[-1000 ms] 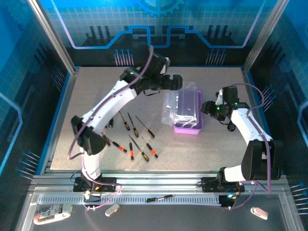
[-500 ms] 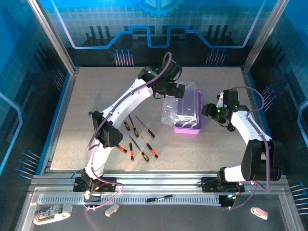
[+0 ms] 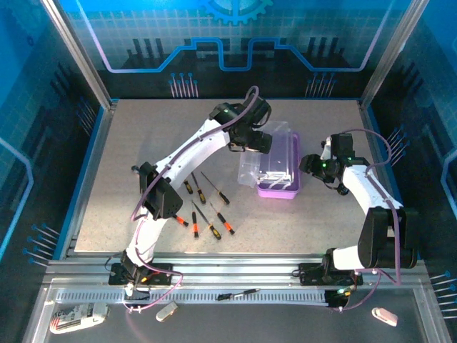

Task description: Pack the tool kit

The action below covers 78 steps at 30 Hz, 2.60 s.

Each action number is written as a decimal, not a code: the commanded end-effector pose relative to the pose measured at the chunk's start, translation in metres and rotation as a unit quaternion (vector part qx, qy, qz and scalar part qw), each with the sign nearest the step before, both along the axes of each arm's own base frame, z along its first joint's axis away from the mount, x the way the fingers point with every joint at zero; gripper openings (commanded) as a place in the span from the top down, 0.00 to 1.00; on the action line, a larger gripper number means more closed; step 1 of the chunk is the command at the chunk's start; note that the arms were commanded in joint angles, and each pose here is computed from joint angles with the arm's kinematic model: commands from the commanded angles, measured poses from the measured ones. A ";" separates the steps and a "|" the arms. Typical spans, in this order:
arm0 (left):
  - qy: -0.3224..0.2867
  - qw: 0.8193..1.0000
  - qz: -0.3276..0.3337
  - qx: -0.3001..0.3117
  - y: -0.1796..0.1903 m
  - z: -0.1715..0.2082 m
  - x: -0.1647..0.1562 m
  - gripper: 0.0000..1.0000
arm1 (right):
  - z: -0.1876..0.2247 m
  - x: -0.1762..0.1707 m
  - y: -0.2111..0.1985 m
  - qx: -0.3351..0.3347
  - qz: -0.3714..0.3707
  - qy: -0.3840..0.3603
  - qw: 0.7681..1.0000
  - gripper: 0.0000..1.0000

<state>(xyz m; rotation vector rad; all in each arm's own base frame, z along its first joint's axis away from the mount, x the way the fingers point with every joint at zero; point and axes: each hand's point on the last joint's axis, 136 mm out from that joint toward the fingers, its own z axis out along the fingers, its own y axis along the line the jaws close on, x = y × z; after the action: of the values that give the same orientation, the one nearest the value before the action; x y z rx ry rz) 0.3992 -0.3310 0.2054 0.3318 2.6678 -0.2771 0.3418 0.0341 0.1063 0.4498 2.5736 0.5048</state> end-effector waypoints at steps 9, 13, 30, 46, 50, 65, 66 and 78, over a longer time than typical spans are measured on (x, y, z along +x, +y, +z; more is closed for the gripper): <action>-0.011 0.998 -0.029 -0.058 -0.002 0.022 -0.008 0.22 | -0.019 0.000 0.017 0.019 0.030 0.025 0.999 0.45; -0.015 0.997 -0.040 -0.071 -0.004 0.027 -0.010 0.25 | -0.021 0.002 0.021 0.025 0.035 0.026 0.999 0.45; -0.014 0.969 -0.041 -0.244 0.032 0.015 0.011 0.30 | -0.042 0.008 0.018 0.019 0.019 0.047 0.999 0.69; 0.031 0.935 0.030 -0.352 0.072 -0.060 0.082 0.28 | -0.035 0.059 0.013 0.011 0.010 0.040 0.999 0.75; 0.038 0.930 0.049 -0.363 0.080 -0.077 0.101 0.26 | -0.033 0.076 0.014 0.014 0.010 0.043 0.999 0.75; 0.043 0.934 0.127 -0.331 0.129 -0.102 0.102 0.14 | -0.023 0.086 0.024 0.022 0.030 0.039 0.999 0.74; 0.044 0.934 0.128 -0.331 0.130 -0.102 0.101 0.14 | -0.026 0.085 0.025 0.022 0.032 0.042 0.998 0.74; 0.001 0.941 0.131 -0.311 0.153 -0.053 0.092 0.01 | 0.001 0.089 0.017 0.012 0.033 0.018 0.999 0.66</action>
<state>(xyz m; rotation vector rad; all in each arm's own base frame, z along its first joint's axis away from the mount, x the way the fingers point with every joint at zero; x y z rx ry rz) 0.4946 -0.1865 0.1002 -0.2915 2.5096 -1.0196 0.4252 0.0427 0.0819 0.4460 2.6666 0.5132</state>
